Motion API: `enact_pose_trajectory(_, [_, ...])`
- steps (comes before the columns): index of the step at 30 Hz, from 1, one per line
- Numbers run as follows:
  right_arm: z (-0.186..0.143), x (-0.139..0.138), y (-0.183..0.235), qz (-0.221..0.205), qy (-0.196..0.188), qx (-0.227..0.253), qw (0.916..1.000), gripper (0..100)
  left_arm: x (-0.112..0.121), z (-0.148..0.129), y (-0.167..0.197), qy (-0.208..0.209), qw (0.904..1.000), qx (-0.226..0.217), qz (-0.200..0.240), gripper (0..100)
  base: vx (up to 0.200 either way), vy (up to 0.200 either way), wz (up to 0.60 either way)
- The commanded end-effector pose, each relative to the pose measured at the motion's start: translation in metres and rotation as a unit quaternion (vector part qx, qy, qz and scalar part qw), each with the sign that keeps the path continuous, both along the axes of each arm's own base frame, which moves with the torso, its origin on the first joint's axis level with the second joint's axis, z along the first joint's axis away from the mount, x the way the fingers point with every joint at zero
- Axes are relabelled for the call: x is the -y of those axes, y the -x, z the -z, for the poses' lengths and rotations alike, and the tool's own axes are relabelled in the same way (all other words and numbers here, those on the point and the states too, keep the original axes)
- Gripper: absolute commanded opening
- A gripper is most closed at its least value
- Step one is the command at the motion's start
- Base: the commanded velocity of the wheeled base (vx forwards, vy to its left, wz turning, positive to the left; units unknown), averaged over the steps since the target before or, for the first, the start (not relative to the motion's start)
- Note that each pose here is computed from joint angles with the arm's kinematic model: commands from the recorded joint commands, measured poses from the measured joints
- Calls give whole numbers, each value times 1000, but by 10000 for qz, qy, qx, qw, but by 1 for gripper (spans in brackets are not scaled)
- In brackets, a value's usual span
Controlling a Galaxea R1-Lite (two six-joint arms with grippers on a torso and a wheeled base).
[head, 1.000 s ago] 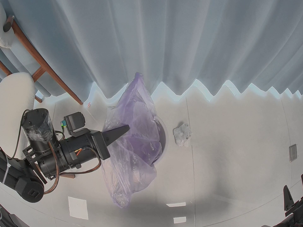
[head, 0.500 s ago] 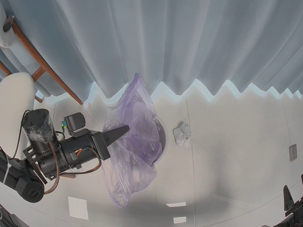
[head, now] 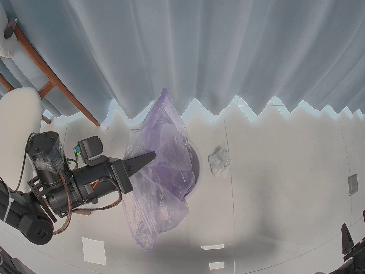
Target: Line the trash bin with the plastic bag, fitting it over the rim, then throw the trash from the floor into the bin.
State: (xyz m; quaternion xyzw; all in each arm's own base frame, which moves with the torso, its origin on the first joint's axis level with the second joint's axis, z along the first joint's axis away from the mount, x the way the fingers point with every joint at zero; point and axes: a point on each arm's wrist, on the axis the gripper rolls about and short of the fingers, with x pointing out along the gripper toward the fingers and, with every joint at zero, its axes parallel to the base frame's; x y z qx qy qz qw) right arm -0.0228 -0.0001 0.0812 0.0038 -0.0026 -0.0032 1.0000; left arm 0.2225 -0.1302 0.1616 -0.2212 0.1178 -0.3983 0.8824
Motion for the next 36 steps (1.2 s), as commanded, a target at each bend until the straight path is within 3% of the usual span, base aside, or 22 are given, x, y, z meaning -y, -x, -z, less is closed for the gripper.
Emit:
enact_pose_trajectory(1, [5,0,0,-1,0,-3,10000,100,0,0,0,-3,10000,-7,0,0,0,0,0])
enact_pose_trajectory(36, [5,0,0,-1,0,-3,10000,100,0,1,-1,-9,10000,-33,0,0,0,0,0])
